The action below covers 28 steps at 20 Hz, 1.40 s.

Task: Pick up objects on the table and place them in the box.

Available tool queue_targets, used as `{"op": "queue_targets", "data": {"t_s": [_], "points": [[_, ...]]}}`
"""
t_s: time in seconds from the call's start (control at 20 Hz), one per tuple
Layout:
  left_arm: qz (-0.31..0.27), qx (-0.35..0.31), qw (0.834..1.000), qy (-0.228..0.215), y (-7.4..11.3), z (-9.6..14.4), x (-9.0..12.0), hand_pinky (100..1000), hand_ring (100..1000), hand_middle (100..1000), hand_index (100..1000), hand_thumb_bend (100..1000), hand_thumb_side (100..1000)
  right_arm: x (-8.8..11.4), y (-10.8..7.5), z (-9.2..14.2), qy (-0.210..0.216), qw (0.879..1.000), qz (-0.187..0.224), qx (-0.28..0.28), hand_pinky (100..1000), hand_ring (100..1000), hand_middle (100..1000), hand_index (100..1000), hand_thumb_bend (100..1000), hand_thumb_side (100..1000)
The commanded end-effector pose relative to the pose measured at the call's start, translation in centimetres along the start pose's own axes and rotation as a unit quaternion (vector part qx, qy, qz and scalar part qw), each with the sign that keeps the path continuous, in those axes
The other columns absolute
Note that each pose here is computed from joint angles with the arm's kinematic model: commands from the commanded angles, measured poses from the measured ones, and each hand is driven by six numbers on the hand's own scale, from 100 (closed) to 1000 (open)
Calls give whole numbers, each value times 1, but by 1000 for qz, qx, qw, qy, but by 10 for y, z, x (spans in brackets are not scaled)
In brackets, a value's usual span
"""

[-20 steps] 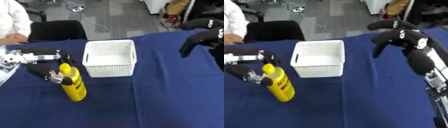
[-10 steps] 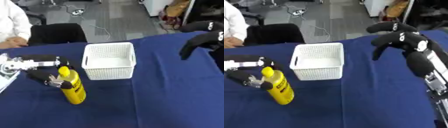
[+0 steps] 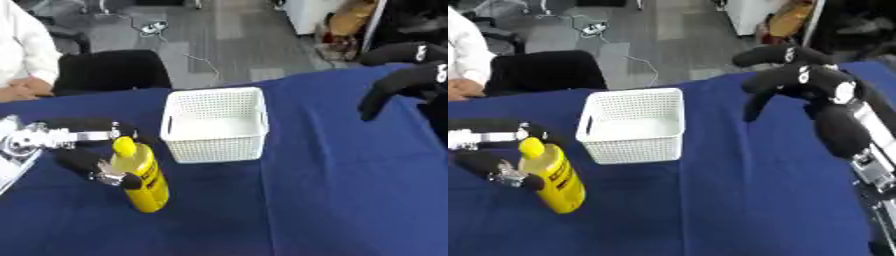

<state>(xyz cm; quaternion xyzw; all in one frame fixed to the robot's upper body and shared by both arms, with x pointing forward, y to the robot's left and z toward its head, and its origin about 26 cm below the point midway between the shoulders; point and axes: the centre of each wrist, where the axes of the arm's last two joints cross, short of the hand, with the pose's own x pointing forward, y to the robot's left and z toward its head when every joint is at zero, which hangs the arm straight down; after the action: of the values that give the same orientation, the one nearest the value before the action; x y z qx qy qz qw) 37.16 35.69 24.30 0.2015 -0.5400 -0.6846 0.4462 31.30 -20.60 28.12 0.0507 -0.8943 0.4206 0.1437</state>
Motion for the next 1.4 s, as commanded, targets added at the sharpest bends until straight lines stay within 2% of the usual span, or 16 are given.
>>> {"op": "queue_targets", "data": {"t_s": [0.05, 0.75, 0.95, 1.4], "points": [[-14, 4, 1000, 9, 8, 6, -1, 742, 834, 893, 993, 692, 825, 6, -4, -5, -15, 1000, 8, 1, 567, 516, 824, 763, 354, 1000], [-7, -12, 1000, 12, 4, 3, -5, 670, 829, 903, 1000, 616, 760, 6, -4, -5, -15, 1000, 8, 1, 567, 516, 824, 763, 354, 1000], [-4, -14, 1000, 13, 4, 3, -6, 667, 828, 902, 1000, 585, 776, 6, -4, -5, -15, 1000, 8, 1, 572, 519, 824, 763, 356, 1000], [-7, -15, 1000, 16, 3, 0, -7, 676, 828, 900, 1000, 612, 786, 6, -4, -6, -16, 1000, 8, 0, 572, 518, 825, 763, 355, 1000]]}}
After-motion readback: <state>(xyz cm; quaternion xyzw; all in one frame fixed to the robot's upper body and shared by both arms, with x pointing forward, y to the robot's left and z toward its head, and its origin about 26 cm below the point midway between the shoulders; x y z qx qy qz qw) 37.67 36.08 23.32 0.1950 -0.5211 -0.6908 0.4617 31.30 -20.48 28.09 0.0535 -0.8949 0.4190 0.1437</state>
